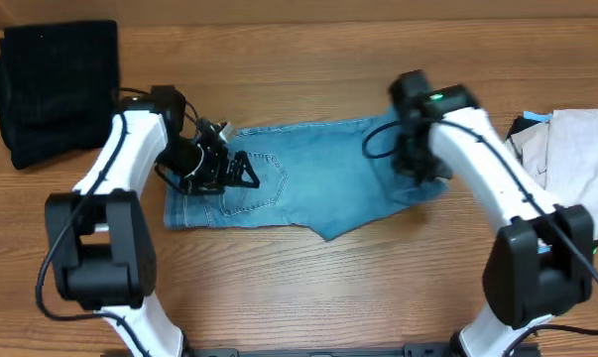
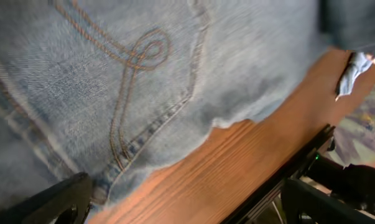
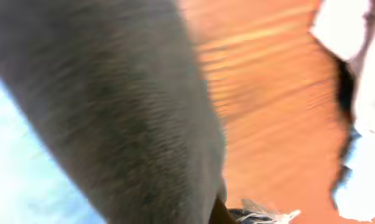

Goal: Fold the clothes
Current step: 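Grasp the folded right edge and fold it leftward with the right gripper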

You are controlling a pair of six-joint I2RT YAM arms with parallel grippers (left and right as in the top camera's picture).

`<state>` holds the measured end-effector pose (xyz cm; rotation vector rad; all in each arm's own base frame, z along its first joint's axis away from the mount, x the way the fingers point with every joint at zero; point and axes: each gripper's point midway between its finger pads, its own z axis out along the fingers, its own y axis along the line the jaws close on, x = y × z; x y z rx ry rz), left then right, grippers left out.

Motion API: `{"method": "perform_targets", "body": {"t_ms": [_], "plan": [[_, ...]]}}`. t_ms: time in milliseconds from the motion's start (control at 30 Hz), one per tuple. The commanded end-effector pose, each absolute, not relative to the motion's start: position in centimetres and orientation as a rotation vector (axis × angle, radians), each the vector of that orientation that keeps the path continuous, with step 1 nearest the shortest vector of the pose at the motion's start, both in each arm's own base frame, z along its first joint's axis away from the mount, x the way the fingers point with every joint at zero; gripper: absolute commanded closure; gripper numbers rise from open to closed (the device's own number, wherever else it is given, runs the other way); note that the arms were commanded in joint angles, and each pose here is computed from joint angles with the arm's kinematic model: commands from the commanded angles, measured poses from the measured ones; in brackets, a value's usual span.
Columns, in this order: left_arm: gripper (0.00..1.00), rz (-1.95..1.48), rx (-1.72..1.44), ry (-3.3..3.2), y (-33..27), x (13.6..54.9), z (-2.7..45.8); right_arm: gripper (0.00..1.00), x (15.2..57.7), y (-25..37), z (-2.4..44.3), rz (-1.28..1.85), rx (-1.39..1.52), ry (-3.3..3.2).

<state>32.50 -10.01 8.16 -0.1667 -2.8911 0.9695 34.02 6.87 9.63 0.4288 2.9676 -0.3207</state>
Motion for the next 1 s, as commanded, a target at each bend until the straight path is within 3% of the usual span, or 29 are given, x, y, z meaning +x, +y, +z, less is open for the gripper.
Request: {"method": "perform_targets", "body": {"t_ms": [0,300,533,667,833,967], "plan": [[0.00,1.002,-0.163,-2.916,-10.3,32.8,10.0,0.96,34.3,11.5,10.2,-0.301,0.355,2.882],[0.00,0.994,-0.144,-2.885,-10.3,32.0,10.1,0.96,31.8,19.0,4.8,-0.256,0.134,2.884],[0.00,0.995,-0.146,-2.889,-10.2,32.1,10.1,0.83,30.3,24.0,2.9,0.004,0.040,2.955],[0.00,0.981,-0.149,-2.897,-10.1,32.2,10.0,0.59,29.9,26.7,4.0,0.205,-0.022,3.001],[0.00,0.981,-0.151,-2.900,-10.1,32.2,10.0,0.30,32.2,28.2,11.2,0.341,-0.025,2.888],[0.00,0.934,-0.155,-2.911,-9.6,32.2,9.7,0.20,35.4,26.8,16.6,0.431,0.069,2.766]]}}
